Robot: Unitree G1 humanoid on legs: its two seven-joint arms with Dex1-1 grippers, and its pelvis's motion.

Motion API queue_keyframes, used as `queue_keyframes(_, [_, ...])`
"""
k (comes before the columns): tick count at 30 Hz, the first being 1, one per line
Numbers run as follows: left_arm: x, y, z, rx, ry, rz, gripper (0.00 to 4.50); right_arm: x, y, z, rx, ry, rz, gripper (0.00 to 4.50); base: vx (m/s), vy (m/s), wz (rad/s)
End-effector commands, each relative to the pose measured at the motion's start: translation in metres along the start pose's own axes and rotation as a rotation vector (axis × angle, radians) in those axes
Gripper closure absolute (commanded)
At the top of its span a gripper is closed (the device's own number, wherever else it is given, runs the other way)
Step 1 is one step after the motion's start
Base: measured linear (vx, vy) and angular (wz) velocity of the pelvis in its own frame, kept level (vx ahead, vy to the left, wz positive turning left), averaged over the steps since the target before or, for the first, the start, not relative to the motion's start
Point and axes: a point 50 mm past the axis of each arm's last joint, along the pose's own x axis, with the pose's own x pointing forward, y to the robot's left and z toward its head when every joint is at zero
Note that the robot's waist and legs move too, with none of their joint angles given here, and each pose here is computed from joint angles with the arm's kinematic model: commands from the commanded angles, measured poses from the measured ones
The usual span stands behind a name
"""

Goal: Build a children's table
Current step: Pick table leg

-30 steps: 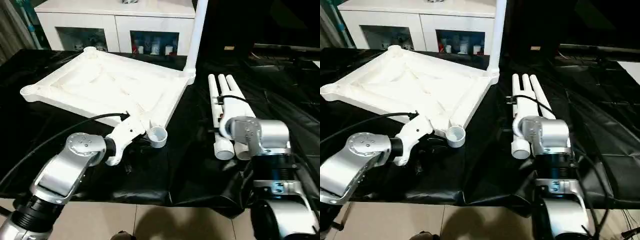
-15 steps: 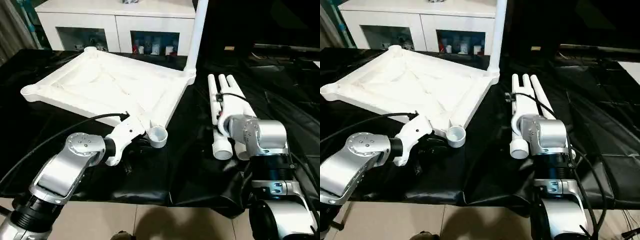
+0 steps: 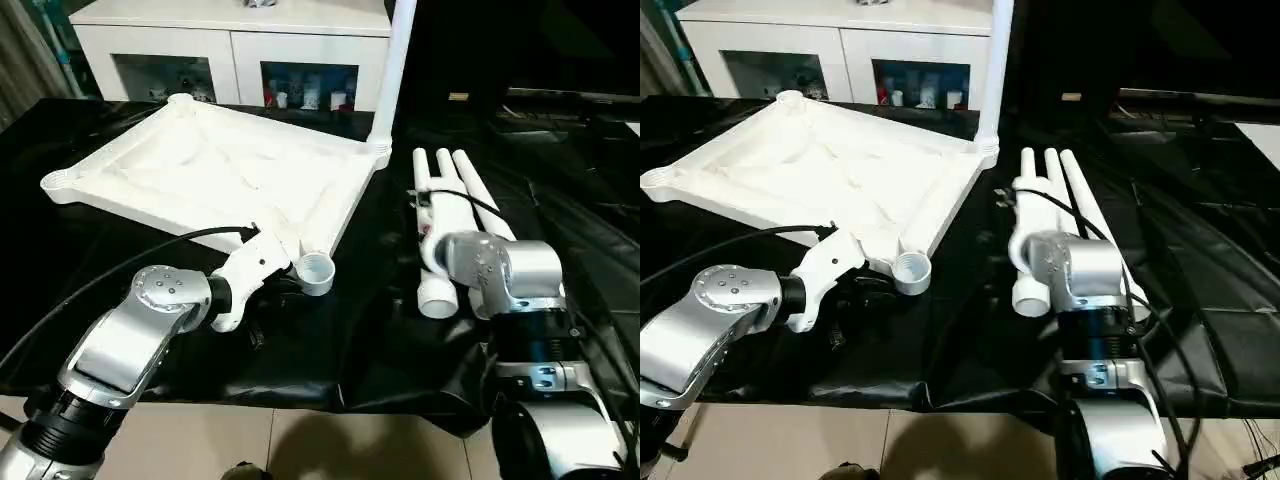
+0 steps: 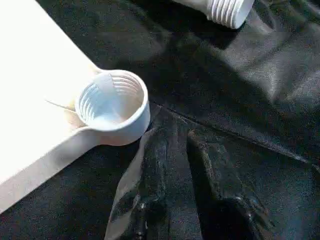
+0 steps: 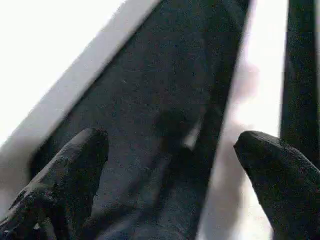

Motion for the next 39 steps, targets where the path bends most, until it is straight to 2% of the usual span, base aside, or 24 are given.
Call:
queue_keyframes(1, [-0.002, -0.001, 0.006, 0.028, -0.004, -0.001, 3.61, -0.005, 0.001, 0.013, -0.005, -0.059, -0.003, 0.05, 0.000, 0.000, 0.00])
queue_keyframes(4, [-0.002, 0.000, 0.006, 0.028, -0.005, 0.002, 3.61, -0.004, -0.002, 0.015, 0.010, -0.077, -0.025, 0.05, 0.000, 0.000, 0.00])
queue_keyframes(6, [-0.002, 0.000, 0.006, 0.029, -0.004, 0.003, 3.61, -0.003, -0.010, 0.012, 0.002, -0.068, -0.093, 0.05, 0.000, 0.000, 0.00])
queue_keyframes(7, [-0.002, 0.000, 0.006, 0.030, -0.004, 0.003, 3.61, -0.001, -0.018, 0.007, 0.006, -0.041, -0.143, 0.05, 0.000, 0.000, 0.00])
queue_keyframes(10, [-0.002, -0.001, 0.006, 0.031, -0.003, 0.001, 3.61, 0.002, -0.024, -0.004, 0.013, 0.026, -0.169, 0.05, 0.000, 0.000, 0.00])
queue_keyframes(13, [-0.002, -0.001, 0.006, 0.033, 0.000, -0.001, 3.61, 0.003, -0.022, -0.013, 0.007, 0.070, -0.147, 0.05, 0.000, 0.000, 0.00])
queue_keyframes(17, [-0.002, -0.001, 0.006, 0.035, 0.000, -0.002, 3.61, 0.004, -0.016, -0.014, 0.015, 0.066, -0.108, 0.05, 0.000, 0.000, 0.00])
queue_keyframes(19, [-0.003, 0.000, 0.006, 0.035, 0.000, 0.000, 3.61, 0.003, -0.009, -0.009, 0.018, 0.042, -0.073, 0.05, 0.000, 0.000, 0.00])
queue_keyframes(26, [-0.002, 0.001, 0.007, 0.038, 0.000, 0.003, 3.61, 0.000, -0.001, 0.004, 0.000, -0.023, -0.033, 0.05, 0.000, 0.000, 0.00])
queue_keyframes(29, [-0.003, 0.001, 0.007, 0.038, 0.001, 0.004, 3.61, 0.000, -0.001, 0.006, 0.000, -0.037, -0.044, 0.05, 0.000, 0.000, 0.00])
queue_keyframes(34, [-0.003, 0.001, 0.006, 0.039, 0.001, 0.006, 3.61, 0.002, -0.009, 0.006, 0.021, -0.053, -0.116, 0.05, 0.000, 0.000, 0.00])
queue_keyframes(36, [-0.003, 0.001, 0.005, 0.038, 0.003, 0.008, 3.61, 0.006, -0.013, -0.005, 0.049, 0.011, -0.124, 0.05, 0.000, 0.000, 0.00])
queue_keyframes(39, [-0.003, 0.001, 0.005, 0.038, 0.006, 0.009, 3.61, 0.012, -0.010, -0.017, 0.055, 0.078, -0.093, 0.05, 0.000, 0.000, 0.00])
